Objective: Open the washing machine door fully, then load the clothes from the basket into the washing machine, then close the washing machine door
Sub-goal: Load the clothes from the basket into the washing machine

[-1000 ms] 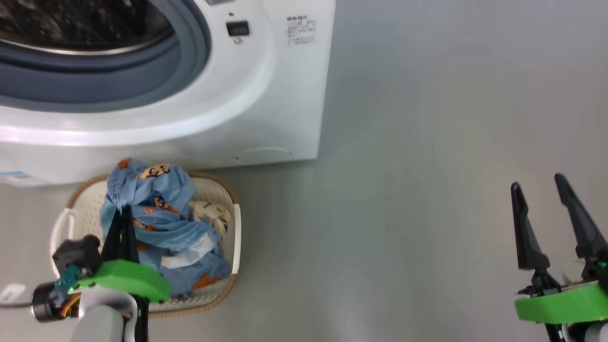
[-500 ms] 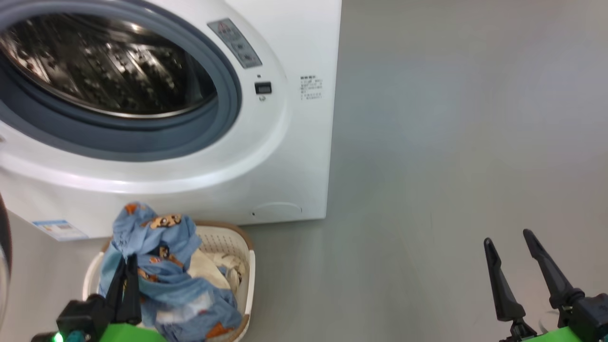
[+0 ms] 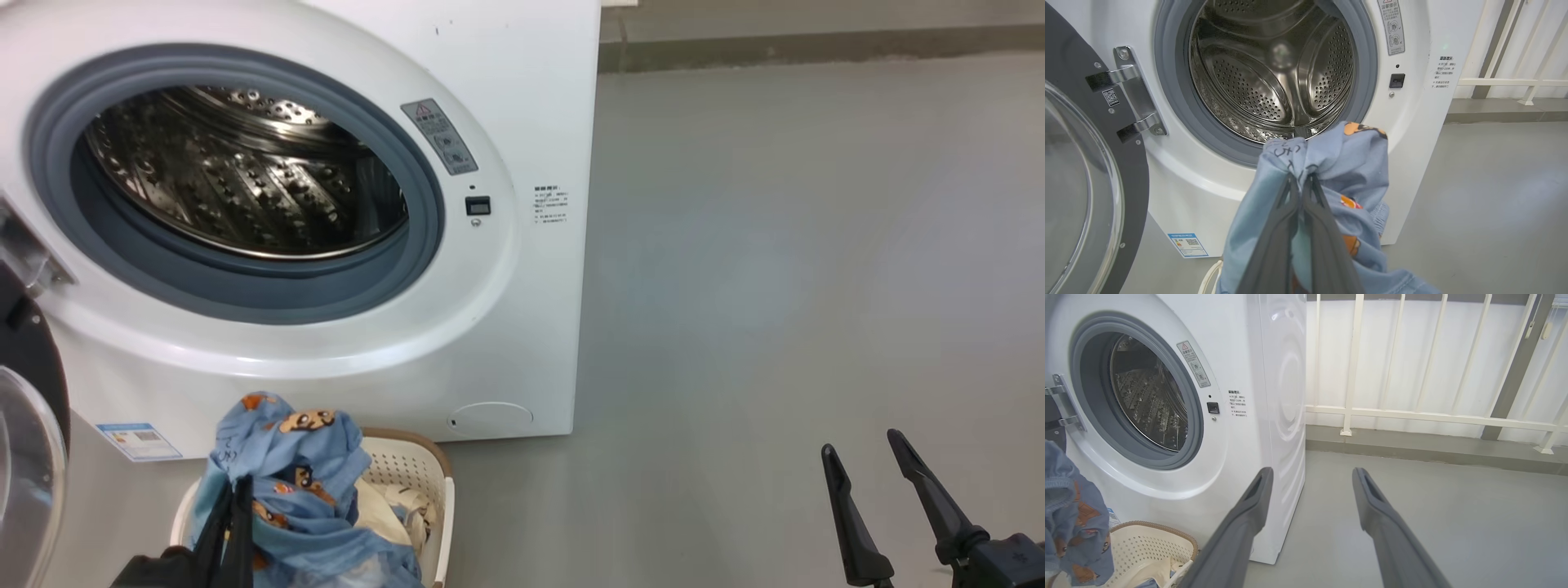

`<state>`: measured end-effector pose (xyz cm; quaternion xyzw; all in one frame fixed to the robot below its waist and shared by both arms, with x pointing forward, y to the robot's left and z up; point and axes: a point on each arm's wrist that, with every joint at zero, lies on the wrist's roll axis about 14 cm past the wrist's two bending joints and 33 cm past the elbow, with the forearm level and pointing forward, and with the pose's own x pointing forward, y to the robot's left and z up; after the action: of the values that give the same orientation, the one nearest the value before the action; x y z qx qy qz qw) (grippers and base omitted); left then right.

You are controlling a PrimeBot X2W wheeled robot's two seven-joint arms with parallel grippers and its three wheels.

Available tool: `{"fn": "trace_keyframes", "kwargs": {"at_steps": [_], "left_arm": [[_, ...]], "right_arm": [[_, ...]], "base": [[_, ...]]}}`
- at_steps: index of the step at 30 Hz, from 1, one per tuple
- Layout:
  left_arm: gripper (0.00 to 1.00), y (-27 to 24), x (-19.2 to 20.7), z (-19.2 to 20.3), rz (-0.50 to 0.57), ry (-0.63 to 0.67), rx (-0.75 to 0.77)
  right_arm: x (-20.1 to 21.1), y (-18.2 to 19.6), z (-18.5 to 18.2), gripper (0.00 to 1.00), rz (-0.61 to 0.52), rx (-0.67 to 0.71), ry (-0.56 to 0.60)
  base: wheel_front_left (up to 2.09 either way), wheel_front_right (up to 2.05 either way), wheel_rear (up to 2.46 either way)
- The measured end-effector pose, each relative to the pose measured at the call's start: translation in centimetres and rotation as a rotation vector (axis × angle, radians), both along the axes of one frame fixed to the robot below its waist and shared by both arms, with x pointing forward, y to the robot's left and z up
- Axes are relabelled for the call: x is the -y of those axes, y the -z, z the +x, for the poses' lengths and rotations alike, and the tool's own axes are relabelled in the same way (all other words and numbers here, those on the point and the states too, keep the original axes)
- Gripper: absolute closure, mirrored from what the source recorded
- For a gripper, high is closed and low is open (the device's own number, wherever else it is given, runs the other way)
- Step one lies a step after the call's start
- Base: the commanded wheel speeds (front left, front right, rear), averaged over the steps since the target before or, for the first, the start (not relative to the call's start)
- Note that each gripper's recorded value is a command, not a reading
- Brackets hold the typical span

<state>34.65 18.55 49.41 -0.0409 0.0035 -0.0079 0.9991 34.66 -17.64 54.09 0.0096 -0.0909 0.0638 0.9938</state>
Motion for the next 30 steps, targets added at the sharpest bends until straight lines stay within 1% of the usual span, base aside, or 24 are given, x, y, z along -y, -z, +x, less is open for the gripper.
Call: {"fn": "trace_keyframes", "kwargs": {"at_steps": [13,30], "left_arm": [[1.00,-1.4,0.0,-1.4,0.007,0.011,0.025],[1.00,-1.8,-0.1,-1.7,0.005,0.010,0.034]], "right_arm": [[-0.4,-0.5,-0.9,0.00,0.013,0.018,-0.002],[-0.5,-0.8,-1.1,0.00,0.015,0.028,-0.005]], "base": [[0.00,0.00,0.00],[0.00,0.00,0.00]]}}
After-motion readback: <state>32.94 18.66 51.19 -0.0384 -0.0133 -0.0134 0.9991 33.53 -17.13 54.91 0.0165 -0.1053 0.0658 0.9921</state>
